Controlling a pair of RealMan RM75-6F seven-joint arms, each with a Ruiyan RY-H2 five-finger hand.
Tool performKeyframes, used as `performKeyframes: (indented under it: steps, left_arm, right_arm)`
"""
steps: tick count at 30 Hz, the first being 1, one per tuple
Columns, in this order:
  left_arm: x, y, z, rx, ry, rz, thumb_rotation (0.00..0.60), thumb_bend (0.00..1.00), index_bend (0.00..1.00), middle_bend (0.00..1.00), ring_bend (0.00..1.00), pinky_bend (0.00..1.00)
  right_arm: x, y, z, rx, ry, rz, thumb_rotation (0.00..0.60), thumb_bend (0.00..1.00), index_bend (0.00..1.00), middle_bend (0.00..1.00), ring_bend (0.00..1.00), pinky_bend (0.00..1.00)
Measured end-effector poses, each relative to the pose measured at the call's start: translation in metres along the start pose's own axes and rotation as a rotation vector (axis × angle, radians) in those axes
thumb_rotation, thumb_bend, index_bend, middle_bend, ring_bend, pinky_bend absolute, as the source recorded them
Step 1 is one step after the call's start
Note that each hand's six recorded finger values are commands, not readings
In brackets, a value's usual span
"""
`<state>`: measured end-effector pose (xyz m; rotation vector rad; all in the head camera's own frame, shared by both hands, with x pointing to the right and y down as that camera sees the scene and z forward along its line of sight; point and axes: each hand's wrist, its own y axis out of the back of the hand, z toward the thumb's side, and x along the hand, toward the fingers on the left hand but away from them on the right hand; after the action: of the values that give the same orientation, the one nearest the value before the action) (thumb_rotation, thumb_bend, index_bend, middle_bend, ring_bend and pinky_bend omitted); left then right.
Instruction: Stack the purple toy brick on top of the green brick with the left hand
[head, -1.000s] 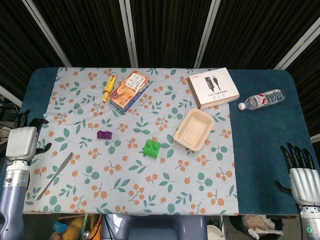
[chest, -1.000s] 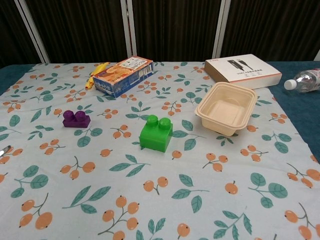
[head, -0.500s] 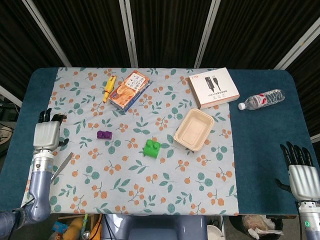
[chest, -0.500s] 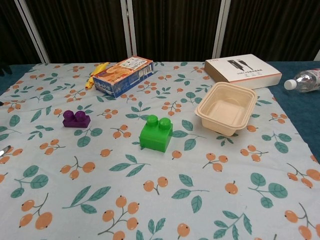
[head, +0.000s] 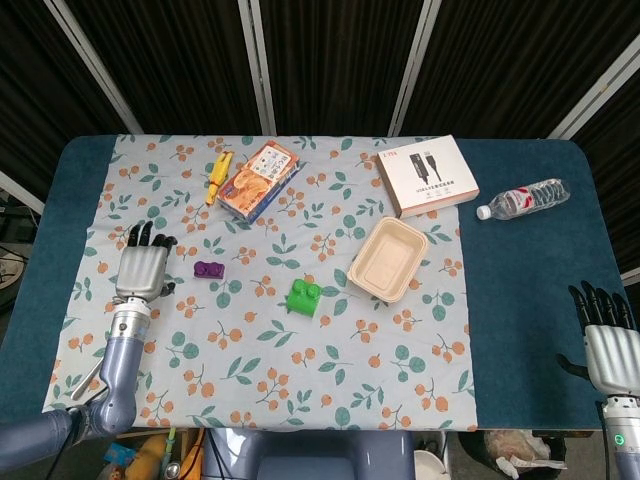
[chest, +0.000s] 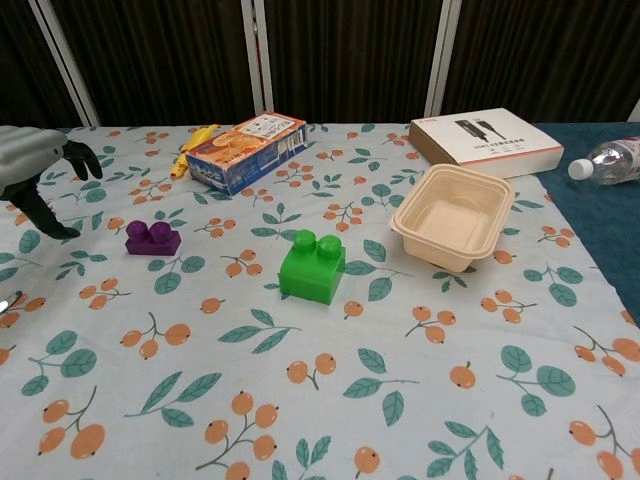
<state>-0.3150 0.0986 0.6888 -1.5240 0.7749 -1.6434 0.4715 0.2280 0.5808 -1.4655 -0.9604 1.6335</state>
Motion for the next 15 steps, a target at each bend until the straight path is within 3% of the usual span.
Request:
performKeyframes:
  steps: [15]
  left_arm:
    - [0.019, -0.014, 0.029, 0.027, -0.022, -0.014, 0.6, 0.23, 0.25, 0.22, 0.01, 0.05]
  right_arm:
    - [-0.001, 0.0, -0.004, 0.001, -0.005, -0.001, 0.6, 0.15, 0.0, 0.02, 0.02, 0.0]
